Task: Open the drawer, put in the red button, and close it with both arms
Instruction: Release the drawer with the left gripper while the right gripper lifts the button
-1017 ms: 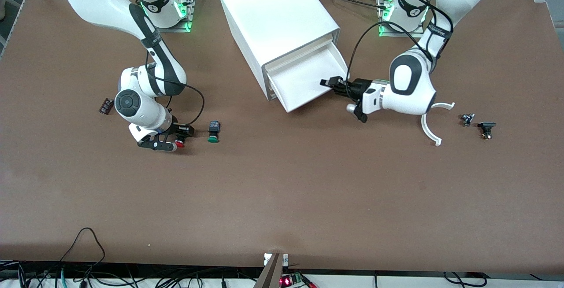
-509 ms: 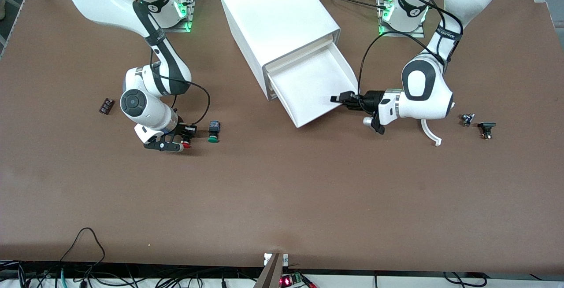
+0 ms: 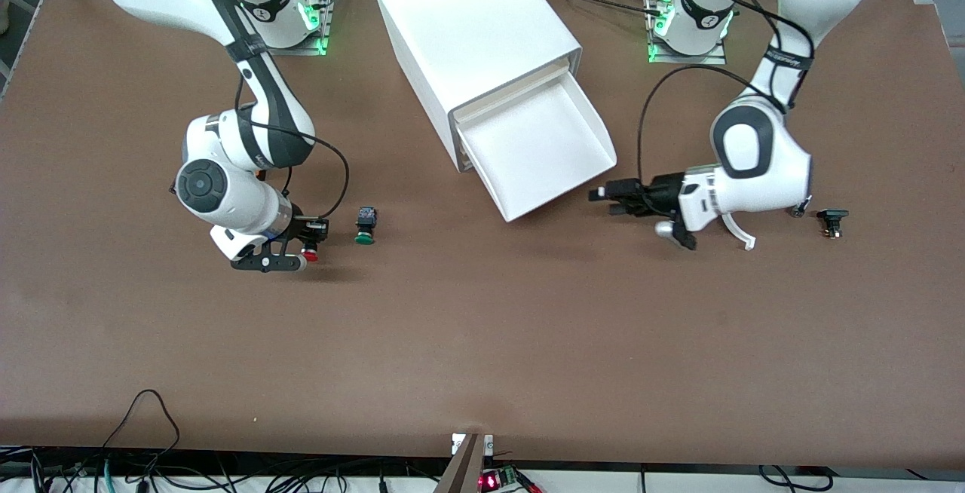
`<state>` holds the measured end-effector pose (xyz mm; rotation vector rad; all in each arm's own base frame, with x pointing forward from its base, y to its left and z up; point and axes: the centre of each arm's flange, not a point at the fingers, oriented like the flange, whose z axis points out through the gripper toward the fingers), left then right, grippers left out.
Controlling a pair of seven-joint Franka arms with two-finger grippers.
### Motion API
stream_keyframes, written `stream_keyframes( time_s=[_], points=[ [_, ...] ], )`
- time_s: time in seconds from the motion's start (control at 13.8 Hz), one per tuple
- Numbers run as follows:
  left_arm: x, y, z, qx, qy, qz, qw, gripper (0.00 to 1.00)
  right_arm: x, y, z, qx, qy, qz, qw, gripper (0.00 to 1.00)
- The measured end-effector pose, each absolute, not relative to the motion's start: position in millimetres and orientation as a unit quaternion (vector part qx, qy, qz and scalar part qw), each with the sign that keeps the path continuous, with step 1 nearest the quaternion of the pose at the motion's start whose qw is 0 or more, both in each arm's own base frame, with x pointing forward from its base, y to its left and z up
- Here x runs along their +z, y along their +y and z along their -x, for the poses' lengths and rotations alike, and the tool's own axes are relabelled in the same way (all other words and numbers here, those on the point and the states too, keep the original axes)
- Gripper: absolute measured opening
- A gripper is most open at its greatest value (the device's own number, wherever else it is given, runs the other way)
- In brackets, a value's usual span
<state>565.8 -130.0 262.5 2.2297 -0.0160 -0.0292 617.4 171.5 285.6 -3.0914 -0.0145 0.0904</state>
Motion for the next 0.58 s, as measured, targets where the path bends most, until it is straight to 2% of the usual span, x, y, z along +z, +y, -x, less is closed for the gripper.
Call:
stream_keyframes(
  time_s=[0.15, 0.36, 0.58],
  points=[
    [285, -85, -584, 0.028, 0.017, -0.9, 0.434, 1.0, 324, 175, -628, 0.005, -0.037, 0.999, 0.03, 0.41],
    [306, -66, -598, 0.06, 0.018, -0.904, 0.422, 1.0, 388, 205, -642, -0.045, -0.139, 0.989, 0.022, 0.41],
    [351, -42, -613, 0.089, -0.063, -0.936, 0.335, 1.0, 440, 270, -636, -0.095, -0.305, 0.947, 0.035, 0.41]
  ],
)
